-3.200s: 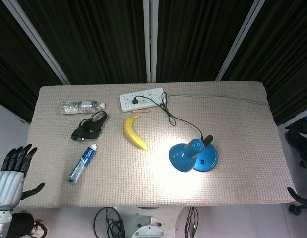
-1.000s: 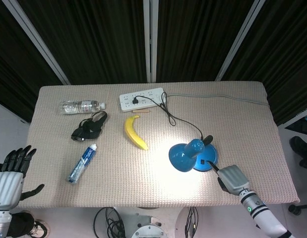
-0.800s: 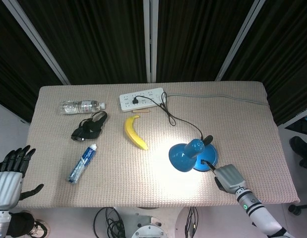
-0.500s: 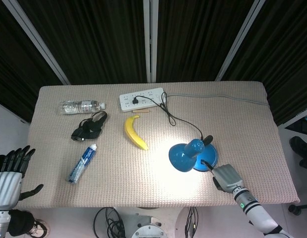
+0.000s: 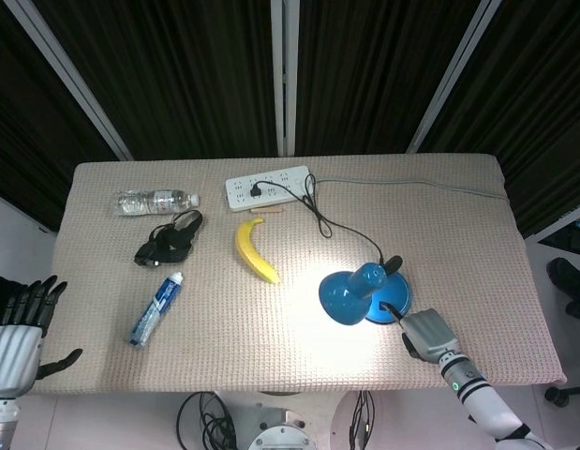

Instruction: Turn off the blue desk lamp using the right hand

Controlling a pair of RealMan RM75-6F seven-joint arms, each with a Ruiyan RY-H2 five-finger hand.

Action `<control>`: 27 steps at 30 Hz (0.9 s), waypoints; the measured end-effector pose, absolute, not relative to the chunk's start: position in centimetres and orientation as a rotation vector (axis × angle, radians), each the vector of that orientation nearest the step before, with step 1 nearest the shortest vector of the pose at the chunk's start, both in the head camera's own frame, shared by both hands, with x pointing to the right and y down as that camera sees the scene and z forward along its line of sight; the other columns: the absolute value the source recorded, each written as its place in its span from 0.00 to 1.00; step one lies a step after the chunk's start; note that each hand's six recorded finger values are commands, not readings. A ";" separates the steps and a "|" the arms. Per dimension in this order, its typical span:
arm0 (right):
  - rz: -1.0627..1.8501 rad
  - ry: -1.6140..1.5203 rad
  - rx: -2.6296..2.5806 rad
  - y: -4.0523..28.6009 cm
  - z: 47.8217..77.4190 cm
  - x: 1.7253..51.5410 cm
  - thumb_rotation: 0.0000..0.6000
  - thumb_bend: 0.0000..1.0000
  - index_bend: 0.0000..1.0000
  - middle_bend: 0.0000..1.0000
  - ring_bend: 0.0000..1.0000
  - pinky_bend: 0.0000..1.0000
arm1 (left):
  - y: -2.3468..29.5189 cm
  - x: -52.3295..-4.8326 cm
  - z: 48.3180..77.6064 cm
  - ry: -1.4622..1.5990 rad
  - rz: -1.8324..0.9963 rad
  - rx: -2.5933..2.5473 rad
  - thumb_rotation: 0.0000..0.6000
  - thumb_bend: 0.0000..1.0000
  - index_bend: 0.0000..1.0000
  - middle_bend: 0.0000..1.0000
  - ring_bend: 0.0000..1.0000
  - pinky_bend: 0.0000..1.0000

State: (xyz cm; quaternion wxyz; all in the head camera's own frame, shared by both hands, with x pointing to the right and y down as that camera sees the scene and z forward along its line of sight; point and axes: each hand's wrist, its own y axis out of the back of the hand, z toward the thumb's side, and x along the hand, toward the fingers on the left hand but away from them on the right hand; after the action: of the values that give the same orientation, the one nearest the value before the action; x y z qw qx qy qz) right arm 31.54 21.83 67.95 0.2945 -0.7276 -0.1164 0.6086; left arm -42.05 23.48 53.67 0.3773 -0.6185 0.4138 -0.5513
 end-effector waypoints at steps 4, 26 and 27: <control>1.629 -0.303 -1.934 21.9 68.2 31.6 1.00 0.66 0.00 1.00 0.99 0.93 | 23.4 -42.0 53.8 1.057 -1.412 -1.581 1.00 0.00 0.00 0.00 0.00 0.00; 1.604 -0.414 -1.795 21.2 64.6 34.0 1.00 0.63 0.00 1.00 0.97 0.93 | 23.5 -42.5 53.5 1.073 -1.414 -1.575 1.00 0.00 0.00 0.00 0.00 0.00; 1.601 -0.450 -1.762 21.1 63.7 34.8 1.00 0.61 0.00 0.99 0.95 0.92 | 23.5 -42.5 53.4 1.074 -1.411 -1.576 1.00 0.00 0.00 0.00 0.00 0.00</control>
State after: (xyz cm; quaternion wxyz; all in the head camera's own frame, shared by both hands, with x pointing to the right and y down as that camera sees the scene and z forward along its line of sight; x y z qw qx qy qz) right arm 34.84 21.11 63.66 0.3517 -0.6808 -0.1740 0.6185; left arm -42.51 23.49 53.44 0.3751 -0.6159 0.4197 -0.5512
